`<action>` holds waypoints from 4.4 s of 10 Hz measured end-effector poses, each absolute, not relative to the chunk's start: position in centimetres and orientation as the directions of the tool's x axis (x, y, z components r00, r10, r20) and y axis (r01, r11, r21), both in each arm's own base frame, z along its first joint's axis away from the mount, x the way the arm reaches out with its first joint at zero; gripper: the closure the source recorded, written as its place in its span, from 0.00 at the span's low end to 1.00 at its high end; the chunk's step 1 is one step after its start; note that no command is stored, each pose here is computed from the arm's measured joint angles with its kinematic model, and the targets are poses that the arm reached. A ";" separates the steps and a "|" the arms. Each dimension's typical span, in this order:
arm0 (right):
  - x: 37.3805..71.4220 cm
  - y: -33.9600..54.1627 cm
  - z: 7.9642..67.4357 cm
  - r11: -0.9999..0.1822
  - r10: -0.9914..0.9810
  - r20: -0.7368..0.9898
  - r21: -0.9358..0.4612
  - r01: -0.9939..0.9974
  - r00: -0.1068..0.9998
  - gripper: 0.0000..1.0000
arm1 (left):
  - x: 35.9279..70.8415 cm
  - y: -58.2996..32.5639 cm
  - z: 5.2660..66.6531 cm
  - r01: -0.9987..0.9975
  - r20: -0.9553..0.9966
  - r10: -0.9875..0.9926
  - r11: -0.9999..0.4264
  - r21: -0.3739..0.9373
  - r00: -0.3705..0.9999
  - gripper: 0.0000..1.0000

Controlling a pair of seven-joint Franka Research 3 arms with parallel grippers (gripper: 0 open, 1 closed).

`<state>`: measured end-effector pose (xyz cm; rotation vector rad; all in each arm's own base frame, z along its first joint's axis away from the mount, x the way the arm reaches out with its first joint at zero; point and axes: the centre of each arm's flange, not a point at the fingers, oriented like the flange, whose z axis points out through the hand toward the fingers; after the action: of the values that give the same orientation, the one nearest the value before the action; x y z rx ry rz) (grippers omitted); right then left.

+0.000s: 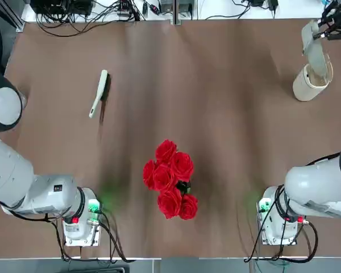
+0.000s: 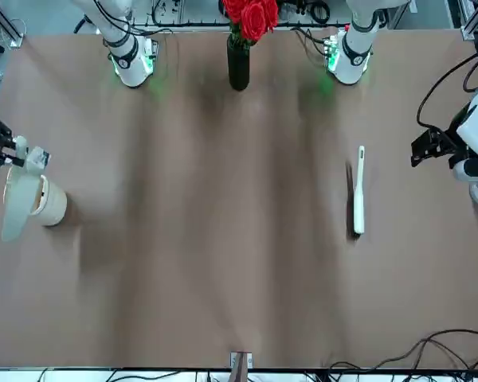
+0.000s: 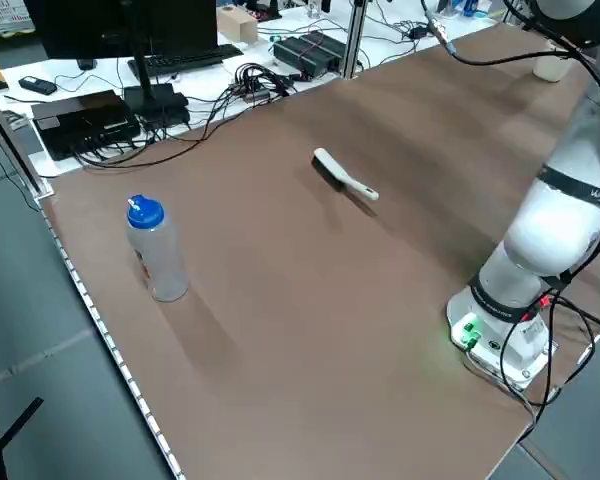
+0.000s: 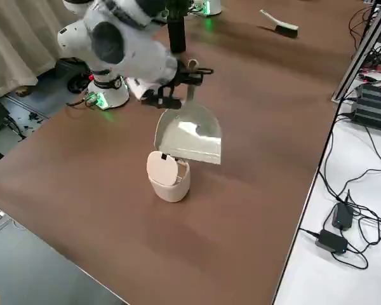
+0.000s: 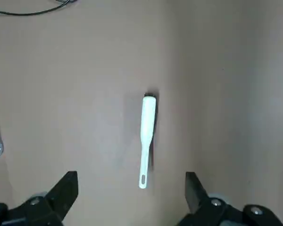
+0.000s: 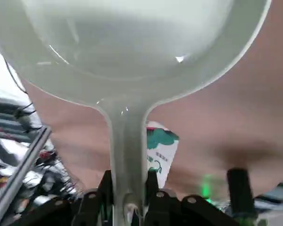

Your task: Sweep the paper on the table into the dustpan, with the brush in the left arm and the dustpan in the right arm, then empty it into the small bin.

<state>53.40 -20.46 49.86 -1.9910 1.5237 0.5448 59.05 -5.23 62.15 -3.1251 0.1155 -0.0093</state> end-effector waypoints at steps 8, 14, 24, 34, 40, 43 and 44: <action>56.2 -1.2 52.4 -0.883 -0.300 -0.296 -0.273 -0.381 0.907 0.67 | 59.0 -5.6 62.2 -0.080 0.006 -0.081 -0.997 -0.014 0.997 0.00; 56.0 6.0 47.4 -0.933 0.316 -0.119 -0.221 0.285 0.941 0.67 | 59.0 -5.6 62.2 -0.081 0.006 -0.081 -0.997 -0.014 0.997 0.00; 52.4 15.4 37.4 -0.357 0.919 -0.151 0.077 0.931 0.365 0.67 | 59.0 -5.6 62.2 -0.081 0.006 -0.082 -0.997 -0.014 0.997 0.00; 49.5 16.9 27.9 0.057 0.974 -0.217 -0.048 0.997 -0.066 0.67 | 59.0 -5.6 62.2 -0.081 0.006 -0.081 -0.997 -0.014 0.997 0.00; 50.7 13.8 26.9 0.011 0.971 -0.237 -0.038 0.999 -0.019 0.67 | 59.0 -5.1 62.2 -0.073 0.007 -0.073 -0.997 -0.014 0.997 0.00; 51.5 12.3 25.6 0.020 0.970 -0.240 -0.018 1.000 -0.024 0.67 | 59.0 -5.2 62.3 -0.074 0.008 -0.074 -0.997 -0.014 0.997 0.00; 51.6 11.9 25.2 0.017 0.970 -0.241 -0.020 1.000 -0.022 0.67 | 59.0 -5.2 62.3 -0.073 0.008 -0.074 -0.997 -0.014 0.997 0.00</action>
<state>51.57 11.88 25.18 -2.3012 -2.3470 0.3043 59.01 -5.16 62.30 -3.1259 0.1151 -0.0134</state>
